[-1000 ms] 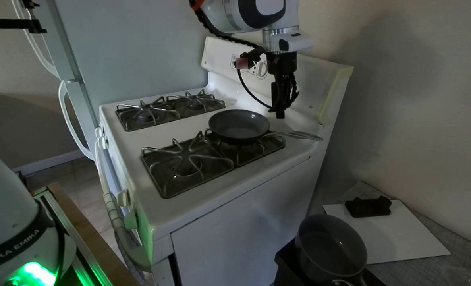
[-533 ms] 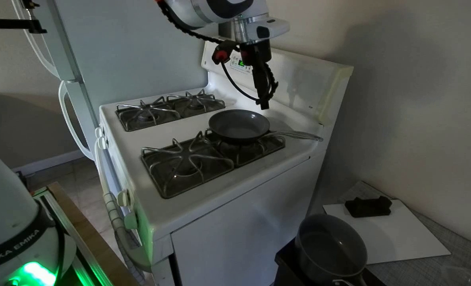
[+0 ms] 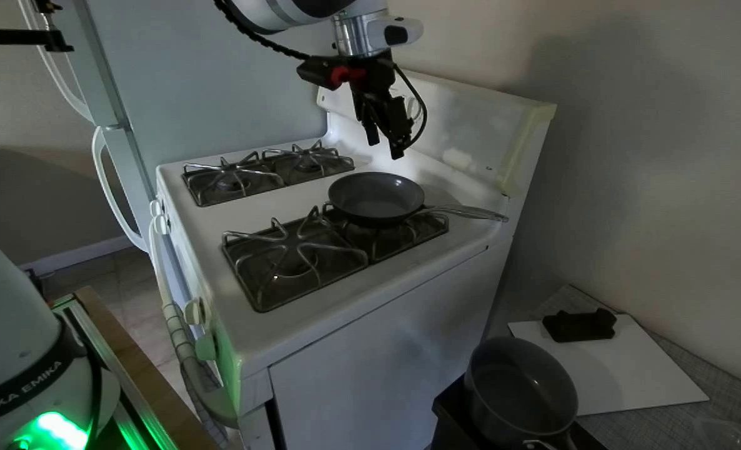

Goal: Move the pan backwards.

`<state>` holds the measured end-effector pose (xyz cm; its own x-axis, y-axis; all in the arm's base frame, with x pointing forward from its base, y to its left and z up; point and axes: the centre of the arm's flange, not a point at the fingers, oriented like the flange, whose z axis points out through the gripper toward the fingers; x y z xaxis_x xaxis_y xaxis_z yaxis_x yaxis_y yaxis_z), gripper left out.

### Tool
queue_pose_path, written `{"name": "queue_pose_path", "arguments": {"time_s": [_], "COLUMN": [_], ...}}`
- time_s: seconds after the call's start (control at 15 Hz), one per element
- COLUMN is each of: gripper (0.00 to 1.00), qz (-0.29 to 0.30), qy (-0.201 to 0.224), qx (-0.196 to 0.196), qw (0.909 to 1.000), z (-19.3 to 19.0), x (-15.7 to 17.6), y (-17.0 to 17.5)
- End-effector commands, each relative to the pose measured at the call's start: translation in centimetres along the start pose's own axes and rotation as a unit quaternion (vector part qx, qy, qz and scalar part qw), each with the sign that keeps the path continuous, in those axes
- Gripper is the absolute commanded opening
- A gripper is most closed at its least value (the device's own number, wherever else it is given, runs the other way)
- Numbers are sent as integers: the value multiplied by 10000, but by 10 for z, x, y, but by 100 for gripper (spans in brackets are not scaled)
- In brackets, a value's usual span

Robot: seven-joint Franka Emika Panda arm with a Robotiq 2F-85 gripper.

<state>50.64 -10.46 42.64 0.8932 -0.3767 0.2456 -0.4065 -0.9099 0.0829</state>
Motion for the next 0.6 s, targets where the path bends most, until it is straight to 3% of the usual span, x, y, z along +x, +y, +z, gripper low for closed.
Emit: {"name": "queue_pose_path", "arguments": {"time_s": [0.0,0.07,0.53], "gripper": [100,100,100], "qz": [-840,-479,-792], "qy": [17,-20,-50], "qx": [242,66,121], "qw": [9962,9988,9968], "z": [-1,-1,0], "x": [-16,-3,-7], "y": [0,-3,-4]}}
